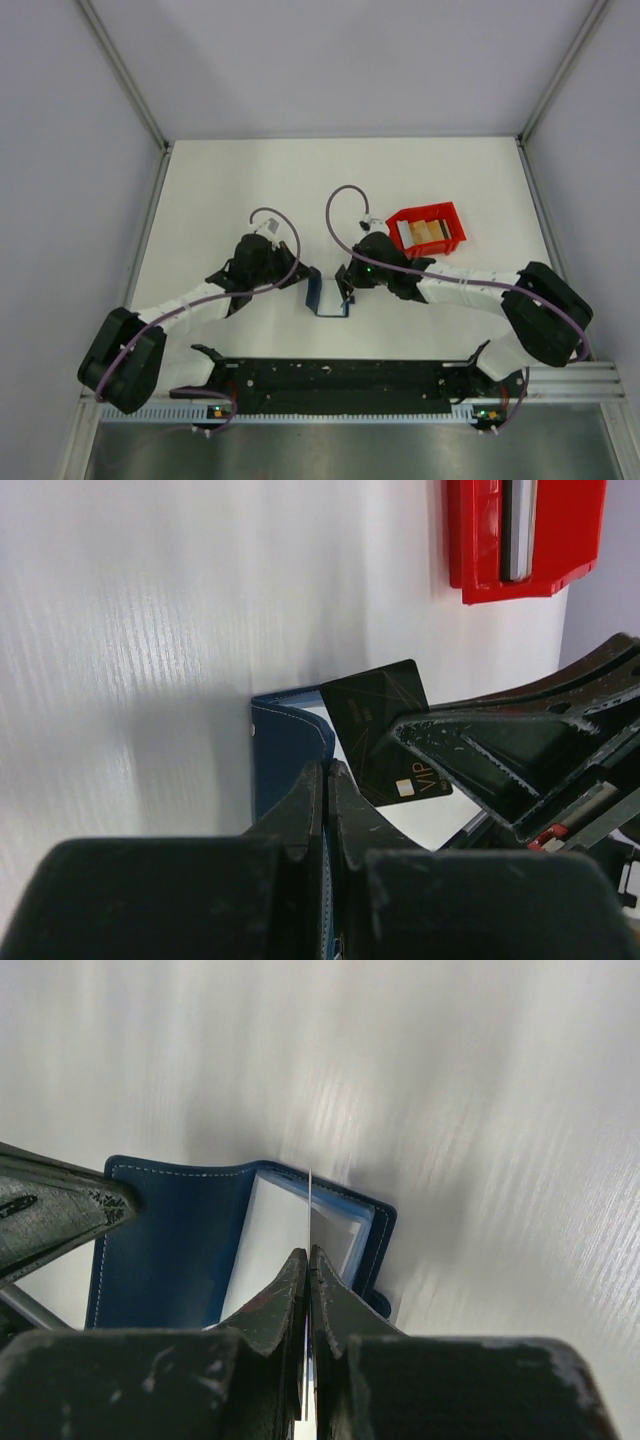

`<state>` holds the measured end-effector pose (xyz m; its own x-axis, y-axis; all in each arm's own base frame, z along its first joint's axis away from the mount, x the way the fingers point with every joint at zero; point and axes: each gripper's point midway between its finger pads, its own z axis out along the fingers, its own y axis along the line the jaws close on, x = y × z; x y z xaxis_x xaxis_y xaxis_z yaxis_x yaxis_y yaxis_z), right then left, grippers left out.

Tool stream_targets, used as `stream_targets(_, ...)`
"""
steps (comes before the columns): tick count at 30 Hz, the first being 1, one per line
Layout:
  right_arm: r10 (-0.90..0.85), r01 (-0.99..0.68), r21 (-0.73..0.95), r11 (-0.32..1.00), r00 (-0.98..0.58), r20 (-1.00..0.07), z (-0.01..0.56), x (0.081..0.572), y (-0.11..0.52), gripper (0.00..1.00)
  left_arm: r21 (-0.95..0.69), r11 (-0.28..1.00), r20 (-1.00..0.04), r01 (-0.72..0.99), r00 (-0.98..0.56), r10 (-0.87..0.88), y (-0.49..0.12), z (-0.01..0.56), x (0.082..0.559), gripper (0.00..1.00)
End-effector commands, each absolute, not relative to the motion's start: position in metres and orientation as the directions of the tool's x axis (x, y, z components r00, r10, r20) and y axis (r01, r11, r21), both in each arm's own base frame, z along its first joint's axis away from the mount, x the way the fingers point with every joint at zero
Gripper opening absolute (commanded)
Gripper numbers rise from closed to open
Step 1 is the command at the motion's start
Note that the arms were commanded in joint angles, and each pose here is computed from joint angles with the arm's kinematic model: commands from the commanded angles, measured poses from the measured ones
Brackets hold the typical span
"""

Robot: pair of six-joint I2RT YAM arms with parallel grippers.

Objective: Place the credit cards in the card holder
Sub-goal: Turn over the card slot in the card holder.

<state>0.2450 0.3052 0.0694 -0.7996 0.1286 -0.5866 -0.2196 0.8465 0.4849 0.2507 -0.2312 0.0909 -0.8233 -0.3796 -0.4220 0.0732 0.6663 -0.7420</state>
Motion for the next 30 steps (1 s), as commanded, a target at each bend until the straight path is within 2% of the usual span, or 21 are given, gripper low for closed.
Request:
stream_targets(1,0.135,-0.208,0.449,0.869,-0.774,-0.619,0.08,0.246,0.292,0.0,-0.806,0.587,-0.415,0.071,-0.775,-0.476,-0.242,0.113,0.264,0.0)
stream_targets(6,0.14,-0.15,0.354,0.923,-0.727,-0.672,0.089,0.252,0.27,0.0,-0.783,0.622,-0.399,-0.022,-0.75,-0.528,-0.233,0.097,0.262,0.0)
stream_targets(10,0.129,-0.125,0.315,0.941,-0.728,-0.673,0.08,0.247,0.258,0.0,-0.76,0.647,-0.406,-0.057,-0.736,-0.542,-0.222,0.083,0.259,0.0)
stream_targets(18,0.165,-0.144,0.413,0.899,-0.762,-0.627,0.064,0.238,0.275,0.0,-0.688,0.722,-0.437,-0.07,-0.755,-0.489,-0.207,0.053,0.247,0.0)
stream_targets(25,0.2,-0.172,0.486,0.857,-0.758,-0.621,0.072,0.237,0.286,0.0,-0.555,0.828,-0.479,-0.08,-0.783,-0.397,-0.187,0.025,0.241,0.0)
stream_targets(30,0.208,-0.175,0.503,0.847,-0.761,-0.615,0.073,0.237,0.286,0.0,-0.522,0.849,-0.476,-0.082,-0.798,-0.369,-0.184,0.019,0.238,0.0)
